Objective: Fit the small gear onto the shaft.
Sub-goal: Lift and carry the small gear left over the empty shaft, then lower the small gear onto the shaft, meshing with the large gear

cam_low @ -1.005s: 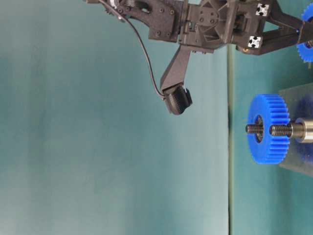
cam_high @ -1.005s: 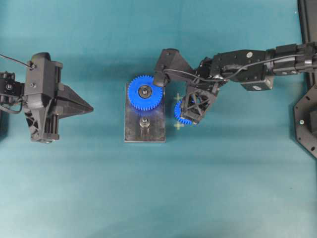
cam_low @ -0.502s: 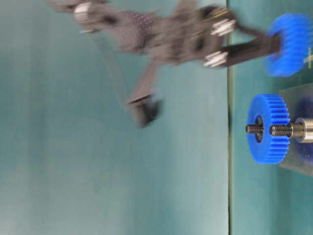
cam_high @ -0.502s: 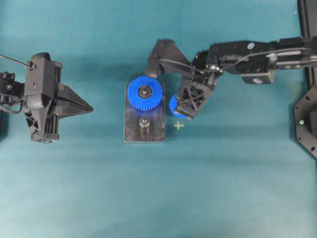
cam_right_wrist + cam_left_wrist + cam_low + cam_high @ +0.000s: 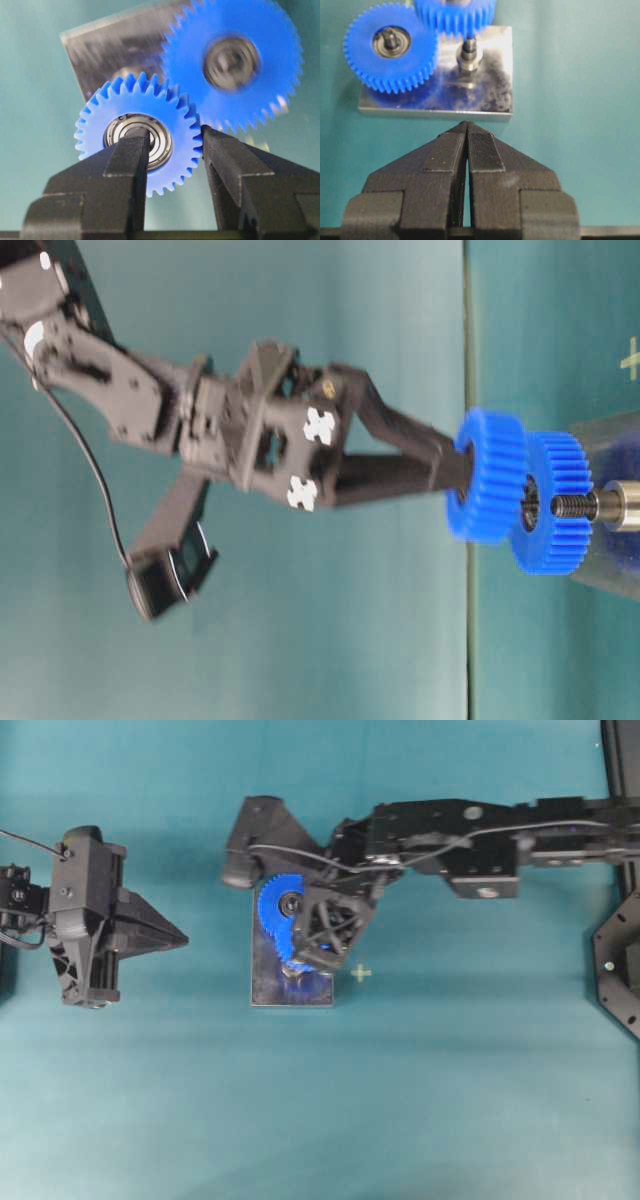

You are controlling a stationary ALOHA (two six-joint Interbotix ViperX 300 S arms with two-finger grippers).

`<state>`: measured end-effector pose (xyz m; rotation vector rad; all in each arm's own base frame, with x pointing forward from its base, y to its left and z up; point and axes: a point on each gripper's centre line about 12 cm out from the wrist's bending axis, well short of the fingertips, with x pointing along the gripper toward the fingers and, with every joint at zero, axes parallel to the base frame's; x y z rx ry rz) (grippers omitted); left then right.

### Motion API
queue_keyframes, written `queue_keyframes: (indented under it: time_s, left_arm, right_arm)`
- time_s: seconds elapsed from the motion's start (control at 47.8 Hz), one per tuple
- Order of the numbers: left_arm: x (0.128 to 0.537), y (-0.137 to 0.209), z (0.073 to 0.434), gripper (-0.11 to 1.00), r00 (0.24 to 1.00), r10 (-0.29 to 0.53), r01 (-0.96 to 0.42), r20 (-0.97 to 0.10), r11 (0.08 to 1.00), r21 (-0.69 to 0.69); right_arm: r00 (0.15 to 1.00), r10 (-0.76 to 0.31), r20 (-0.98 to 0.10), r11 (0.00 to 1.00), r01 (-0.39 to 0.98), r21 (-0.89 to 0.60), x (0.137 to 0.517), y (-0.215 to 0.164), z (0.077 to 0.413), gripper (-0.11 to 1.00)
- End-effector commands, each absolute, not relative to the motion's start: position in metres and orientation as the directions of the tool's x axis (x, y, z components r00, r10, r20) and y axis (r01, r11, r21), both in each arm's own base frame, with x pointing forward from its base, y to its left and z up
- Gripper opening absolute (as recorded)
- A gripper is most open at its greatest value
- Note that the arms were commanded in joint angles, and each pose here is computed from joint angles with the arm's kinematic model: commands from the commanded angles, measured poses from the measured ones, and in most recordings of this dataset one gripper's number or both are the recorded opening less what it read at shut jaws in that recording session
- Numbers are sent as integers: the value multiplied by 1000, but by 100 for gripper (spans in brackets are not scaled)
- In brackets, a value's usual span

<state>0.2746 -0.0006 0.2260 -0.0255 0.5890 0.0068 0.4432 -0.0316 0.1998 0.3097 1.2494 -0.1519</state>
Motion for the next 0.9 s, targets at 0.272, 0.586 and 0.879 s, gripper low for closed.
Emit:
queue_keyframes:
  time_s: [0.272,0.586,0.879]
  left_arm:
    - [276,-1,231,0,841,0,-13,-541,1000,-21]
    - [275,-1,228,0,838,-1,-13,-545,1000,-21]
    - [274,-1,227,0,837,-1,-13,-548,1000,-21]
  right_arm:
    - [322,64,-945,954,257,152,462,-22,202,35]
    - [296,67,-953,954,261,148,460,-22,197,35]
    - [272,100,-957,946,272,176,461,-17,188,35]
